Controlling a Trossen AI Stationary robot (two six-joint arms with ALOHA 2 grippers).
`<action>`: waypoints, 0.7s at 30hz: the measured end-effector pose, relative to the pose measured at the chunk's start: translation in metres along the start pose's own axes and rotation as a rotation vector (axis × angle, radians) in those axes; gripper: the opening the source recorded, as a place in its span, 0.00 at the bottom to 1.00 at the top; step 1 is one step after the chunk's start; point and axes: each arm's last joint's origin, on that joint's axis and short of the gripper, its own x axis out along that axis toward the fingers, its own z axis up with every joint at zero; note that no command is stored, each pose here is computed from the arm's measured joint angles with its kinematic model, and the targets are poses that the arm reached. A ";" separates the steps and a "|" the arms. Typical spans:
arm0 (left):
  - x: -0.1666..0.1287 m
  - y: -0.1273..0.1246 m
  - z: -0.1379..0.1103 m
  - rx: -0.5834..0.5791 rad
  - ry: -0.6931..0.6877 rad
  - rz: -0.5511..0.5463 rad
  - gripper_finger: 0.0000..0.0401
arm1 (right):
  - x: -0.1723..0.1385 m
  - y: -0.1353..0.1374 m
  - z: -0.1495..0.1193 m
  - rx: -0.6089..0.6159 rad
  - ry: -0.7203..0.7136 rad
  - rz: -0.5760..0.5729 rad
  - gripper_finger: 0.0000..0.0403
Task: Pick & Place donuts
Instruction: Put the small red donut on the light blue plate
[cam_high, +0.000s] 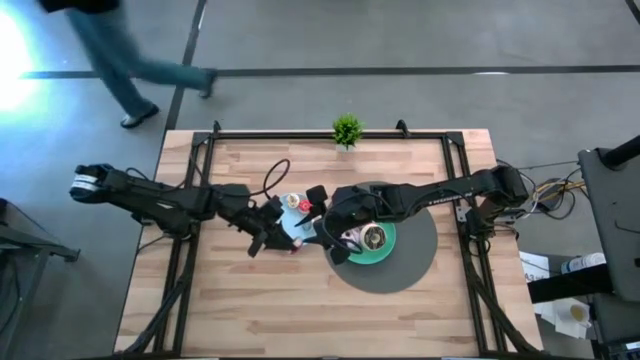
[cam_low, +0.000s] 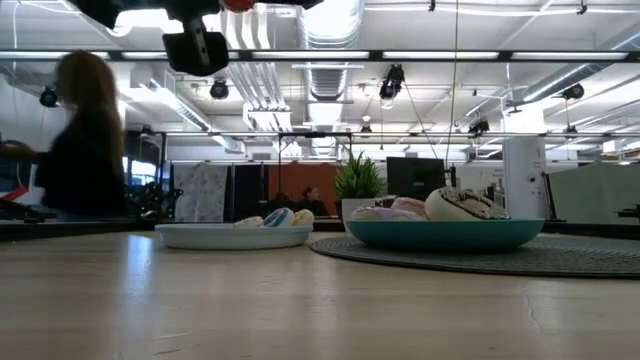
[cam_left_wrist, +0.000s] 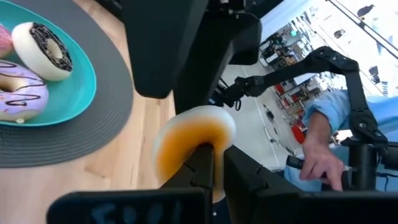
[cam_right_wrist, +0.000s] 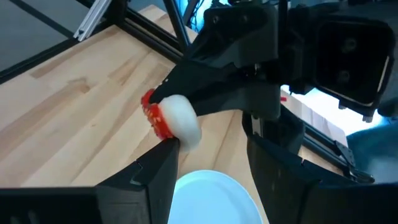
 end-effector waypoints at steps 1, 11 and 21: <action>0.000 0.001 0.001 0.000 -0.003 0.002 0.00 | 0.000 0.000 0.000 0.000 0.002 0.000 0.46; -0.007 0.002 0.006 0.007 -0.031 0.012 0.00 | -0.002 0.004 -0.007 0.027 0.085 0.039 0.46; -0.008 0.007 0.007 0.004 -0.022 0.037 0.00 | -0.006 0.002 0.004 -0.018 0.057 0.034 0.46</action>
